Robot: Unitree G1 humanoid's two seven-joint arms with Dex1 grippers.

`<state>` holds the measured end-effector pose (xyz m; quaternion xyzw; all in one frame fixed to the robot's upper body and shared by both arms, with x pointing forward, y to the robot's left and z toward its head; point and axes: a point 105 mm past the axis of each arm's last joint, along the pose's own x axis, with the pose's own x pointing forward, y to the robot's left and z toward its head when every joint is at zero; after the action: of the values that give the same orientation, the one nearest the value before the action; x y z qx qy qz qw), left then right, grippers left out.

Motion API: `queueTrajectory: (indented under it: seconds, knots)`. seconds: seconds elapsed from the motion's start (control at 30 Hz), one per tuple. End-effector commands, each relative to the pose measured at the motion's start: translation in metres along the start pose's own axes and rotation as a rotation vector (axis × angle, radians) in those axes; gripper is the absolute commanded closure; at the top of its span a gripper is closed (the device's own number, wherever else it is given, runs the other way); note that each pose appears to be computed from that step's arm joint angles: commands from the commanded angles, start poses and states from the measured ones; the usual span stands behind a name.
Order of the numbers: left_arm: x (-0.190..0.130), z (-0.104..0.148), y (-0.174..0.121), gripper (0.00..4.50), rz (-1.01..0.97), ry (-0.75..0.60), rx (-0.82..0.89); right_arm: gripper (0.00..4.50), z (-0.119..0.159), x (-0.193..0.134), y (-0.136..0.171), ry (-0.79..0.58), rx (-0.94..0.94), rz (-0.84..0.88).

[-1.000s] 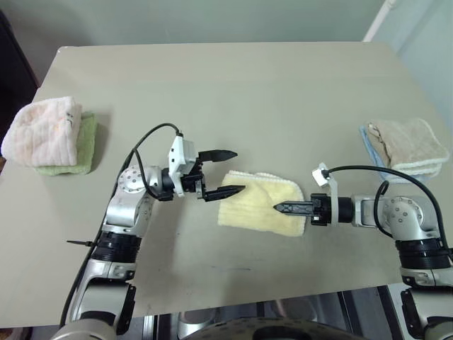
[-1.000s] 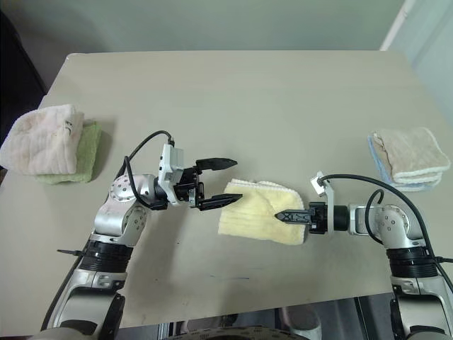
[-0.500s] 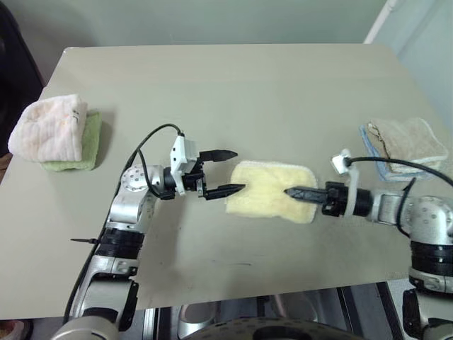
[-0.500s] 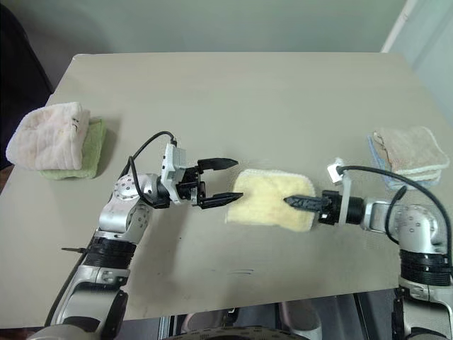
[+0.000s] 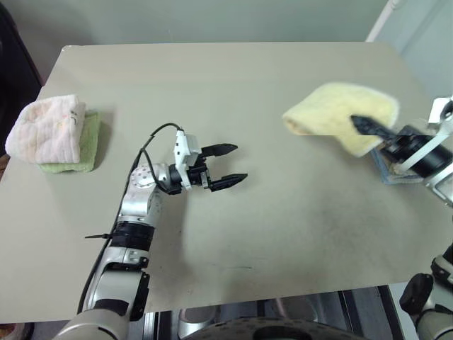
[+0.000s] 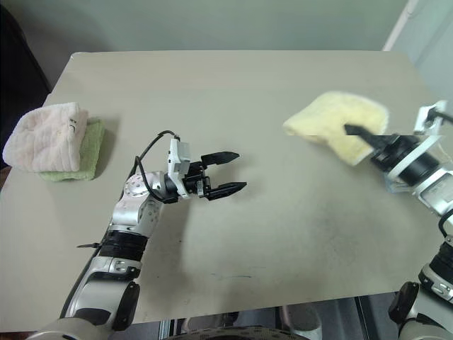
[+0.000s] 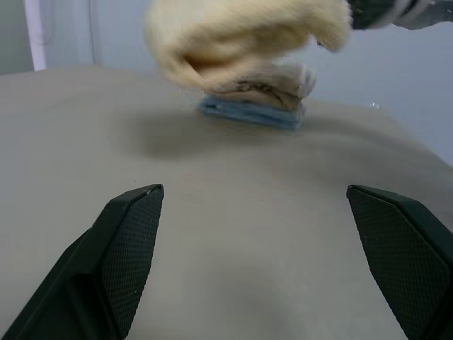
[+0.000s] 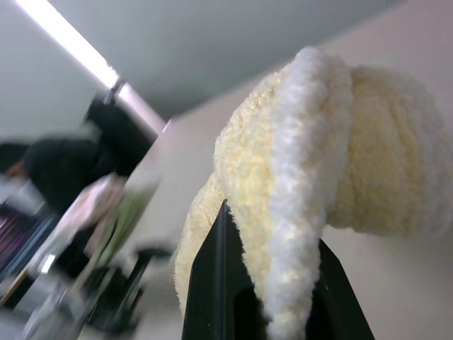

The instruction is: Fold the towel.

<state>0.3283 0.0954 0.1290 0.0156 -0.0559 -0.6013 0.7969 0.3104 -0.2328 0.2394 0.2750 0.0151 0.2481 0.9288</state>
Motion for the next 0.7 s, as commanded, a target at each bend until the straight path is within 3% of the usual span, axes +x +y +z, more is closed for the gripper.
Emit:
queueTrajectory:
  seconds: [0.03, 0.27, 0.7]
  knots:
    - [0.008, 0.006, 0.001, 0.0, -0.012, -0.02, 0.039, 4.48, 0.052, -0.014, -0.018, -0.221, -0.015, -0.145]
    - [0.02, 0.001, -0.004, 0.0, -0.036, -0.032, 0.034, 4.48, 0.084, -0.048, -0.058, -0.407, 0.039, -0.381]
    - [0.021, -0.012, -0.005, 0.0, -0.057, -0.021, 0.035, 4.48, 0.066, -0.07, -0.079, -0.427, 0.096, -0.489]
